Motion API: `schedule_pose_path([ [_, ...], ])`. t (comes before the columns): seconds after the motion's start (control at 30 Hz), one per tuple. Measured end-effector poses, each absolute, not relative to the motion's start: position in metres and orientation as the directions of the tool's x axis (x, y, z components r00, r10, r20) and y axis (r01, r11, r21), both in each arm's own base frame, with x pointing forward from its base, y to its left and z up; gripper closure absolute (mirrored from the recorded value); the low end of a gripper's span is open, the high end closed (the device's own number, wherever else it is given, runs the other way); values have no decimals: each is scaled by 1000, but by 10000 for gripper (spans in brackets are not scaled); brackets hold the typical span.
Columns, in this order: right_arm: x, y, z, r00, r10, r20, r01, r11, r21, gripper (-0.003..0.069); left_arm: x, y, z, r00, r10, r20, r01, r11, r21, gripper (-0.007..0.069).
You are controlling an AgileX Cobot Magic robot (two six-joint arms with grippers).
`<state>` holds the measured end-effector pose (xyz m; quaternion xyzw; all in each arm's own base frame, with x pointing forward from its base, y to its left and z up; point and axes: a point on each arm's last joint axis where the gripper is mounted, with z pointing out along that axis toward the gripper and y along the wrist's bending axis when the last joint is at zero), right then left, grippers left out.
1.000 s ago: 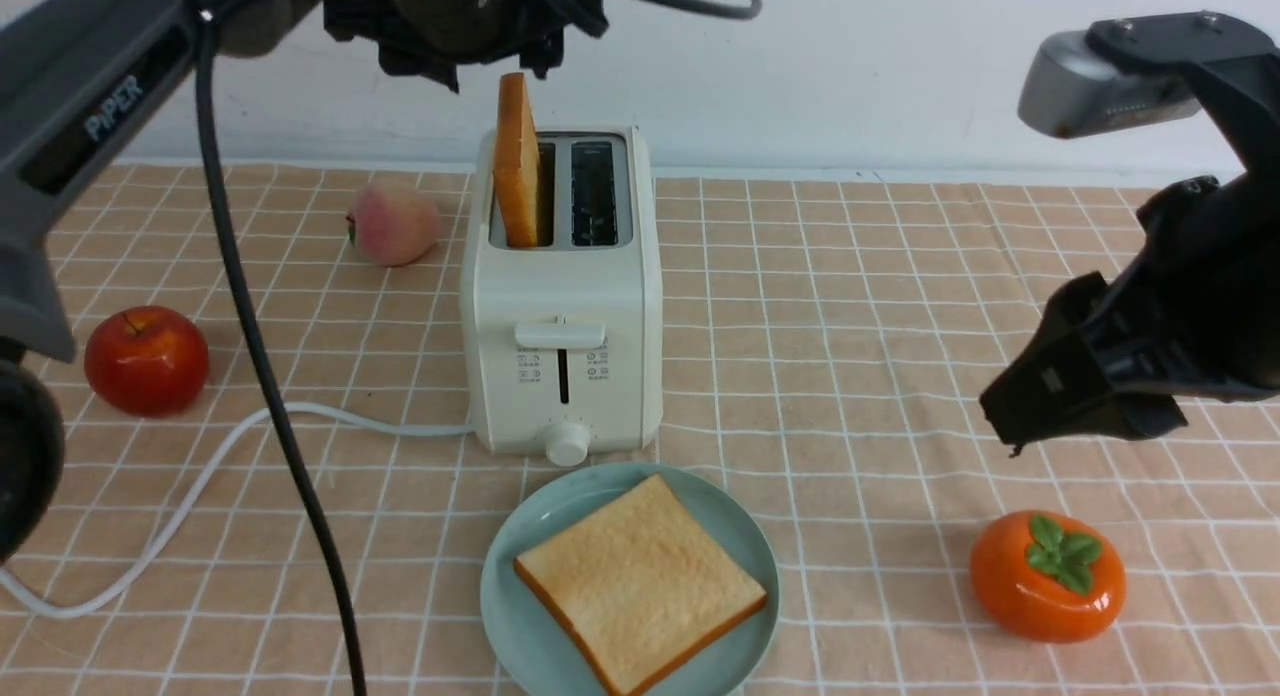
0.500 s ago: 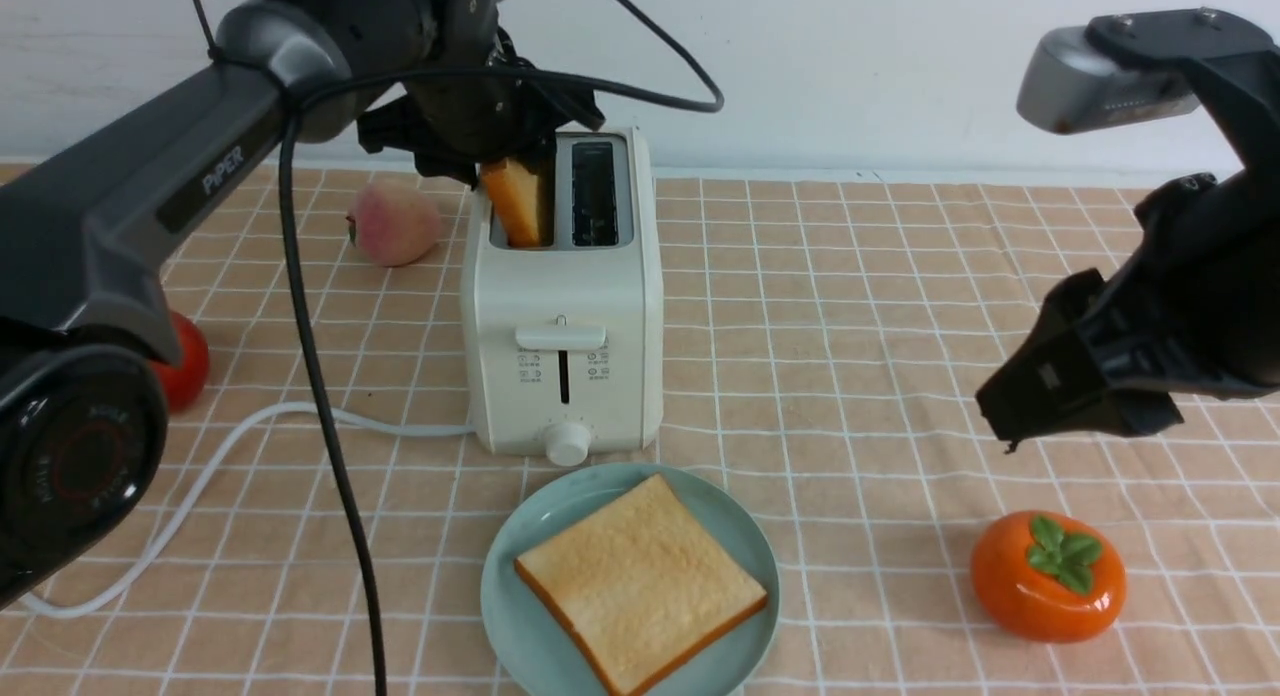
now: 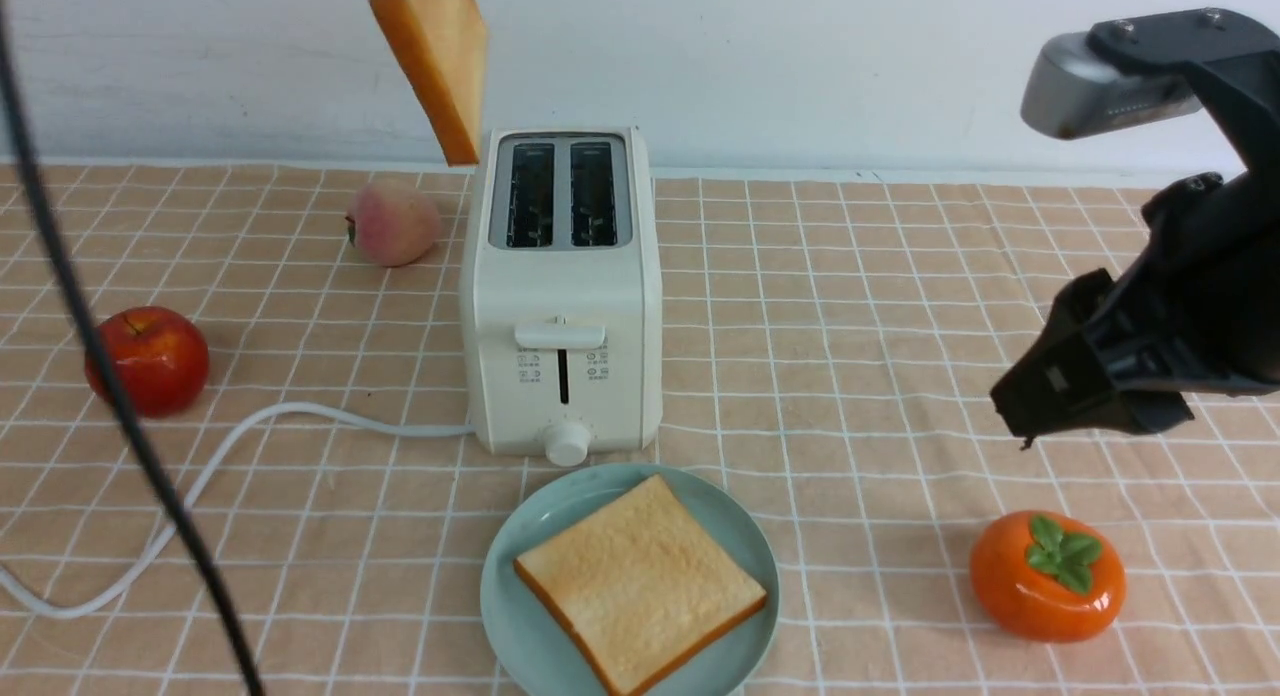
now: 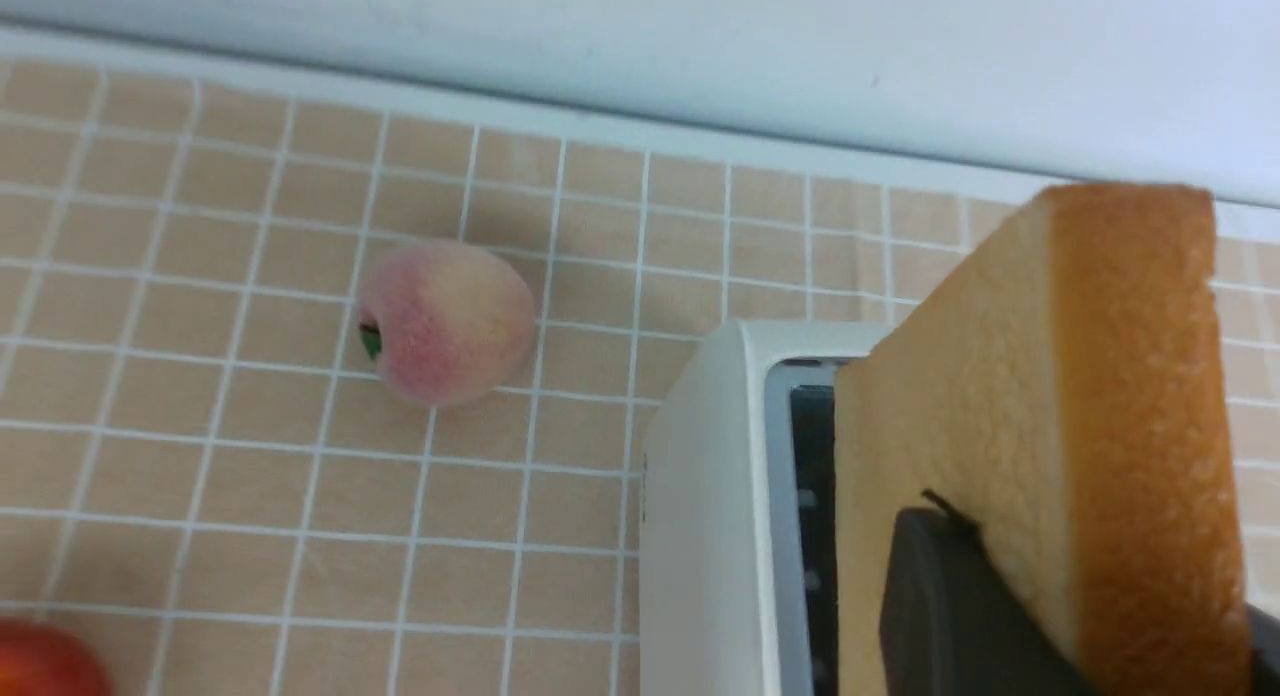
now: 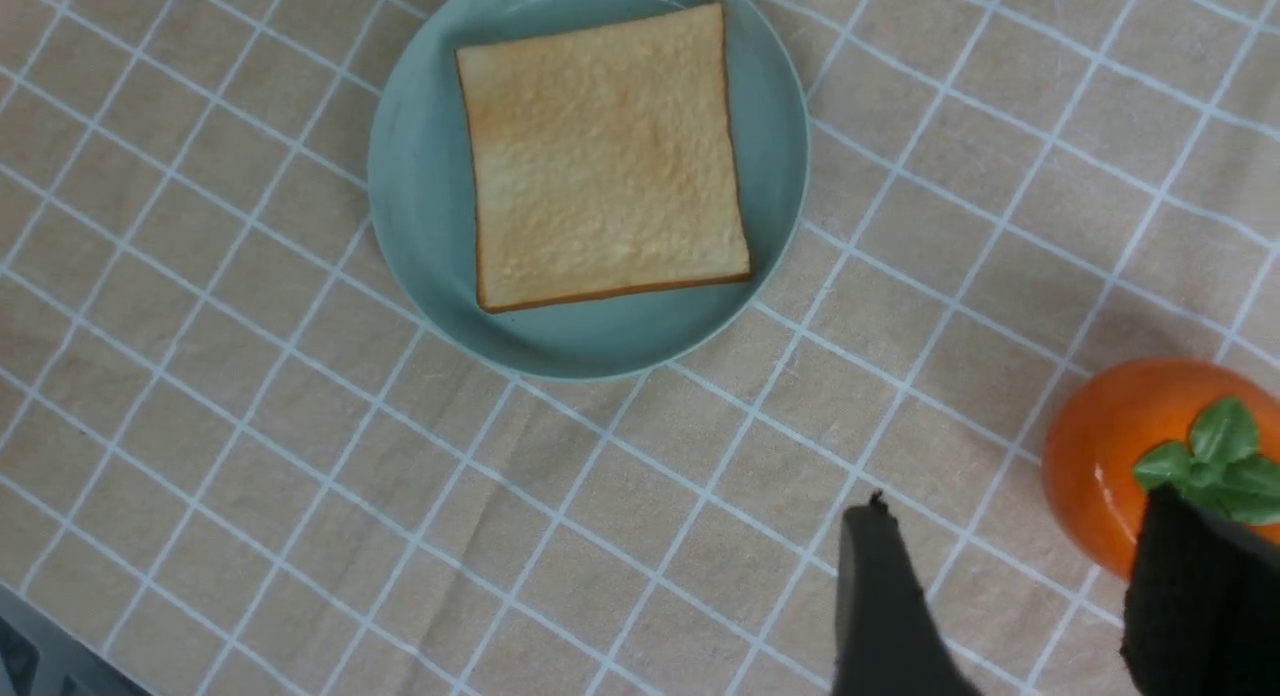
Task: Take toasted bread from bread machine on light coffee tablecloth place on plate.
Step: 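Place the slice of bread on the plate with the left gripper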
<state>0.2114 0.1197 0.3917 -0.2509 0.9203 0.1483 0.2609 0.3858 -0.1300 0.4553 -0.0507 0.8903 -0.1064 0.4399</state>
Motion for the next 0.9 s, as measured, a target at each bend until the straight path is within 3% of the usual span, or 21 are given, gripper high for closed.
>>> schedule_pose_path([
  [0.13,212,119,391,-735,-390,-554,-538,833,127,319,322,-125,498,-663,-75,-745,200,941,-273,517],
  [0.27,212,119,391,-735,-390,-554,-538,833,127,319,295,-138,493,-723,17,-691,379,845,-376,517],
  [0.37,212,119,391,-735,-390,-554,-538,833,127,319,289,-155,453,-818,99,-567,442,739,-509,517],
  [0.4,212,119,391,-735,-390,-554,-538,833,127,319,289,-156,453,-816,99,-570,448,731,-515,517],
  [0.47,212,119,391,-736,-391,-553,-538,833,127,319,296,-166,400,-895,75,-439,363,695,-620,517],
  [0.57,211,118,391,-738,-393,-549,-538,833,127,319,298,-168,357,-934,-2,-356,259,682,-684,517],
  [0.6,211,118,391,-738,-393,-548,-538,833,127,319,296,-167,329,-945,-84,-316,179,675,-715,517],
  [0.77,211,118,391,-739,-394,-547,-538,833,128,320,275,-162,277,-944,-191,-268,103,602,-792,517],
  [0.9,211,118,391,-739,-394,-547,-538,833,128,321,269,-161,255,-928,-211,-307,140,567,-812,517],
])
